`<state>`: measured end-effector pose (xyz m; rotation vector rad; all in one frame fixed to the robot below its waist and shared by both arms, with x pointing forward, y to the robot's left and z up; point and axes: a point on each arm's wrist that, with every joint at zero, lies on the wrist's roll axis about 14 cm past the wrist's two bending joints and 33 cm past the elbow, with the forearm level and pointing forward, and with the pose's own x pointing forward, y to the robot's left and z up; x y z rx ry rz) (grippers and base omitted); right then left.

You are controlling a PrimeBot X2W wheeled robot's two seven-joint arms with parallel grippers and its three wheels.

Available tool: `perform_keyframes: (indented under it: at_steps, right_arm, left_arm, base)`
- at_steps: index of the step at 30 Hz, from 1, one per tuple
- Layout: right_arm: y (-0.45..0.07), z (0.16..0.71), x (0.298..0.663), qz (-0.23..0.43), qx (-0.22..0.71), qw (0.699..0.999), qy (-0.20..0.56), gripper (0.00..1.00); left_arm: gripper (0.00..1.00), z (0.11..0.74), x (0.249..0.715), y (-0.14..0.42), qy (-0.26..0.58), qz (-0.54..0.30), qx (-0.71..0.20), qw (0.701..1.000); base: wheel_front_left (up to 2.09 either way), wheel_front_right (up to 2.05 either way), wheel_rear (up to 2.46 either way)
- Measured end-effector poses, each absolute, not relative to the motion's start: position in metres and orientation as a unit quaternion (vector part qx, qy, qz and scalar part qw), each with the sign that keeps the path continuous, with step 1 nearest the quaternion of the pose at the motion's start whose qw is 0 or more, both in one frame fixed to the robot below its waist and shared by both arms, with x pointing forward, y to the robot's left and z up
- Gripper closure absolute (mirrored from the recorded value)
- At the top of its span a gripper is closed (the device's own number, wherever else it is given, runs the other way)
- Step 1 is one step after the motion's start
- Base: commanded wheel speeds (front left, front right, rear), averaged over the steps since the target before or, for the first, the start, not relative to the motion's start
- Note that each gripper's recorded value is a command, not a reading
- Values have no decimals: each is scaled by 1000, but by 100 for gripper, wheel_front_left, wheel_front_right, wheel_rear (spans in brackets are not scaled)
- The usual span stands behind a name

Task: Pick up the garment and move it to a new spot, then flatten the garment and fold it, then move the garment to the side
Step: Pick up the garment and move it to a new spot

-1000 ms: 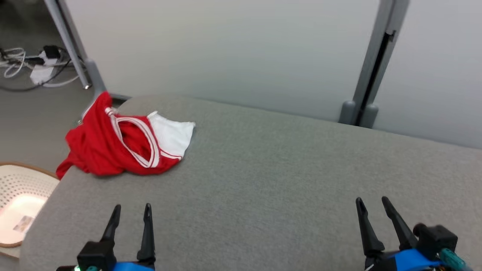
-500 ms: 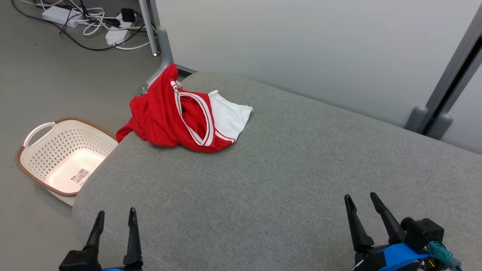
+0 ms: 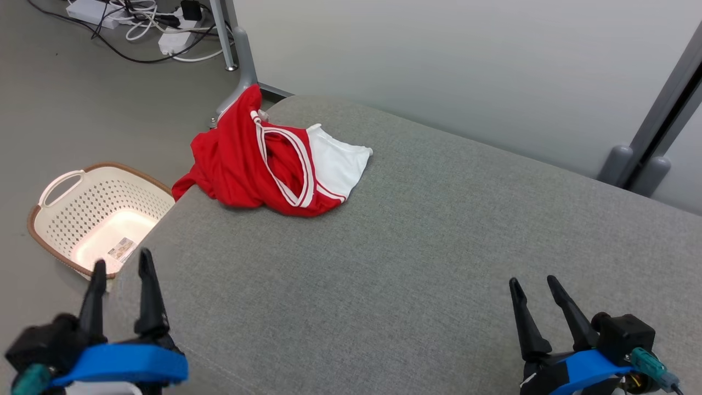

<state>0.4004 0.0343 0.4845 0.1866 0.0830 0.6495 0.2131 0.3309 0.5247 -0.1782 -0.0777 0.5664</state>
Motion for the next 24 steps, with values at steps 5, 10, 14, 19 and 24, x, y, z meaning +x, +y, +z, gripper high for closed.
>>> perform_keyframes:
  at_steps: [5,10,14,19,24]
  right_arm:
    - [17,472,409,293,97,950,51,0]
    - [-7,457,425,259,95,959,62,0]
    - [-31,447,442,224,94,968,65,0]
    - [-67,436,454,177,73,979,64,0]
    - [-101,433,465,134,61,988,52,0]
  left_arm:
    - [0,569,249,358,-57,259,-116,957]
    - [0,585,301,389,9,243,-70,968]
    - [0,584,352,406,49,239,-56,968]
    - [0,556,402,416,100,236,-69,964]
    - [0,500,441,415,175,228,-79,954]
  base:
    - [0,0,0]
    - [0,0,0]
    - [0,0,0]
    - [0,0,0]
    - [0,0,0]
